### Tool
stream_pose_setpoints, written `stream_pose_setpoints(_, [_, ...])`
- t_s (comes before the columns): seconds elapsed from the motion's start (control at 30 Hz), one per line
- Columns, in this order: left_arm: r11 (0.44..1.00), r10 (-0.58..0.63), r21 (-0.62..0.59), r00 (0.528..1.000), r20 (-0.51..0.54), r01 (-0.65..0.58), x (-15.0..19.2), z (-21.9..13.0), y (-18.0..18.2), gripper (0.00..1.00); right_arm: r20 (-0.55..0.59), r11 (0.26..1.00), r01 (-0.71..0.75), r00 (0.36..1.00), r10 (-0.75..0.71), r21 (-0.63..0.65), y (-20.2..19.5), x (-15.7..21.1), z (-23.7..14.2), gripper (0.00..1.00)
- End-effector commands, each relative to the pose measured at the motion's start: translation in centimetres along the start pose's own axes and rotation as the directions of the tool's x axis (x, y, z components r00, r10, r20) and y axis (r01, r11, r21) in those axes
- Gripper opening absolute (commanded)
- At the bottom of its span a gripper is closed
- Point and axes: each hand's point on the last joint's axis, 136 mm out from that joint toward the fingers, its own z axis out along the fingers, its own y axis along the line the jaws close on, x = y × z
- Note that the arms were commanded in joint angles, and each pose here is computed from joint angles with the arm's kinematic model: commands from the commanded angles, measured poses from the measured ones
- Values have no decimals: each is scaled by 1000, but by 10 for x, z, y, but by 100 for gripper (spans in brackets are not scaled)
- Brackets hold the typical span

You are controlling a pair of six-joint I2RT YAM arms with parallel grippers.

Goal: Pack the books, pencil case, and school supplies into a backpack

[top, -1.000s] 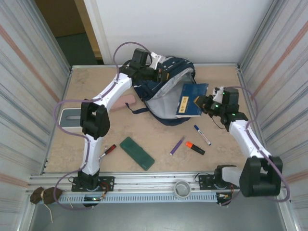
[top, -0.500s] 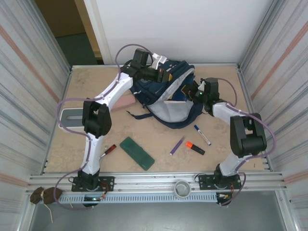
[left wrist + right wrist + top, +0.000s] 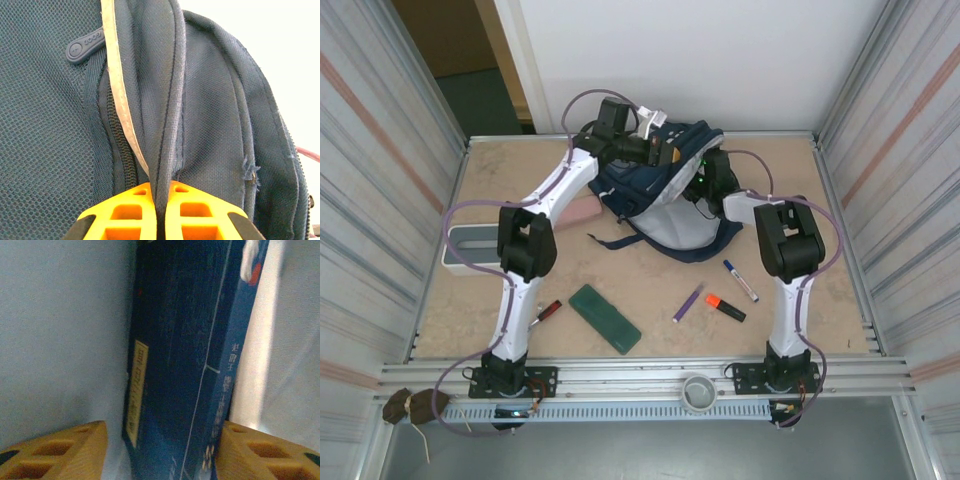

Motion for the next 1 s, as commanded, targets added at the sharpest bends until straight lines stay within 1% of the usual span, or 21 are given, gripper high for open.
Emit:
stream_pose_setpoints(0.0, [990, 112, 80, 990, 82, -118, -32, -10, -26, 3, 10, 994, 110, 994, -110, -7, 17, -8, -44, 59])
stream_pose_setpoints(0.1, [992, 106, 66, 992, 73, -111, -28, -5, -16, 4, 7, 982, 188, 982, -188, 17, 21, -2, -84, 59])
stream_pose_setpoints(0.17, [993, 100, 51, 993, 61, -103, -23, 0, -7, 3, 15, 969, 239, 971, -240, 56, 20, 0, -114, 60])
stream_pose_setpoints(0.23, [996, 86, 27, 995, 45, -87, -16, 5, 4, 4, 33, 944, 284, 955, -293, 166, 4, -1, -147, 60])
stream_pose_setpoints(0.3, [998, 65, 0, 997, 29, -65, -7, 12, 15, 4, 55, 894, 320, 934, -354, 314, -18, -5, -184, 62])
stream_pose_setpoints(0.33, [998, 59, -6, 998, 22, -59, -3, 16, 17, 4, 63, 872, 324, 927, -371, 368, -28, -6, -199, 63])
stream_pose_setpoints(0.4, [998, 56, -11, 998, 4, -56, 6, 27, 18, 10, 88, 843, 314, 918, -388, 436, -44, -8, -227, 64])
stream_pose_setpoints(0.43, [998, 58, -12, 998, -2, -58, 8, 31, 18, 12, 98, 842, 309, 917, -388, 443, -47, -7, -234, 65])
stream_pose_setpoints(0.47, [998, 63, -15, 998, -10, -63, 10, 36, 15, 18, 107, 846, 306, 916, -387, 438, -47, -4, -240, 66])
stream_pose_setpoints(0.53, [996, 84, -28, 996, -28, -85, 12, 39, 8, 35, 96, 868, 304, 925, -367, 392, -45, 7, -238, 68])
stream_pose_setpoints(0.57, [994, 100, -47, 994, -36, -102, 12, 35, 5, 44, 79, 887, 306, 932, -353, 346, -41, 16, -231, 68])
stream_pose_setpoints(0.6, [989, 118, -79, 992, -43, -121, 12, 28, 3, 51, 52, 902, 313, 938, -343, 298, -36, 27, -223, 69])
stream_pose_setpoints(0.67, [975, 139, -171, 989, -40, -144, 14, 8, 8, 59, 6, 902, 353, 931, -366, 248, -25, 45, -207, 72])
stream_pose_setpoints(0.73, [950, 127, -286, 992, -5, -124, 19, -21, 25, 64, -22, 878, 411, 908, -419, 243, -16, 59, -191, 74])
stream_pose_setpoints(0.77, [934, 125, -342, 991, 39, -105, 16, -44, 30, 65, -29, 866, 428, 899, -436, 260, -17, 63, -182, 74])
stream_pose_setpoints(0.8, [918, 94, -391, 994, 64, -61, 24, -59, 43, 67, -36, 860, 428, 899, -436, 279, -20, 64, -172, 74])
stream_pose_setpoints(0.87, [880, 17, -472, 991, 133, 48, 39, -96, 70, 68, -76, 861, 403, 913, -401, 311, -32, 67, -150, 70])
stream_pose_setpoints(0.97, [829, -71, -531, 976, 207, 174, 61, -134, 102, 69, -129, 842, 402, 915, -382, 360, -53, 71, -126, 62])
